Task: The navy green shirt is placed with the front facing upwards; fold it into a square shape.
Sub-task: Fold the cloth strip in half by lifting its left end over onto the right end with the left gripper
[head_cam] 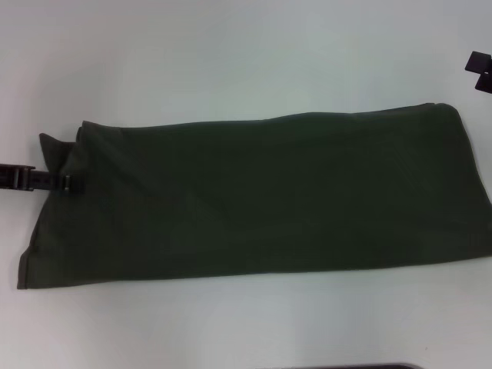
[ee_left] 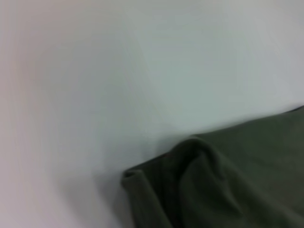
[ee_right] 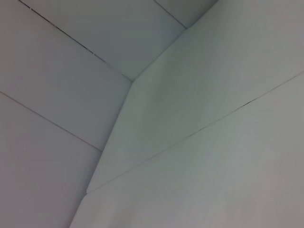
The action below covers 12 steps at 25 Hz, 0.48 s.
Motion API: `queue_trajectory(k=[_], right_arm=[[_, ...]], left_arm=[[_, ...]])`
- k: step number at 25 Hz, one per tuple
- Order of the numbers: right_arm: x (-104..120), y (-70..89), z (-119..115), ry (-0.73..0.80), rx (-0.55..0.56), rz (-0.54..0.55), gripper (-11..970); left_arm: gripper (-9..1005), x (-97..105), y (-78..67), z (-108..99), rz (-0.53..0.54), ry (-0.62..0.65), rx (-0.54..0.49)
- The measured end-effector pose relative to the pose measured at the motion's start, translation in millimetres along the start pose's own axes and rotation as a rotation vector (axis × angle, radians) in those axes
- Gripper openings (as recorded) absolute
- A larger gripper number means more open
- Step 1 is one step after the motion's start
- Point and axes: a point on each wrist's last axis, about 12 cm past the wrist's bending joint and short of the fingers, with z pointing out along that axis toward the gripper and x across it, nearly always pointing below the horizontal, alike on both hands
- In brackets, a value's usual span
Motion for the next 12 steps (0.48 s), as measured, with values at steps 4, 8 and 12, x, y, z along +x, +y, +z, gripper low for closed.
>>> queue_trajectory(k=[4,8,12], right_arm=[[0.0,0.0,0.0,0.000,0.000,0.001,916],[-0.5,0.1,-0.3,0.000,0.001,0.002,916],[-1.4,0.1,-1.1,-0.001,0.003,0.002,917]], left_arm=[[887,2.5,4.8,-0.5,-0.005,0.019,-0.039],[886,3.9,6.6,-0.5,-0.010,0.027,-0.053],[884,5.2,5.2,-0.5,-0.011,0.037,-0.040]])
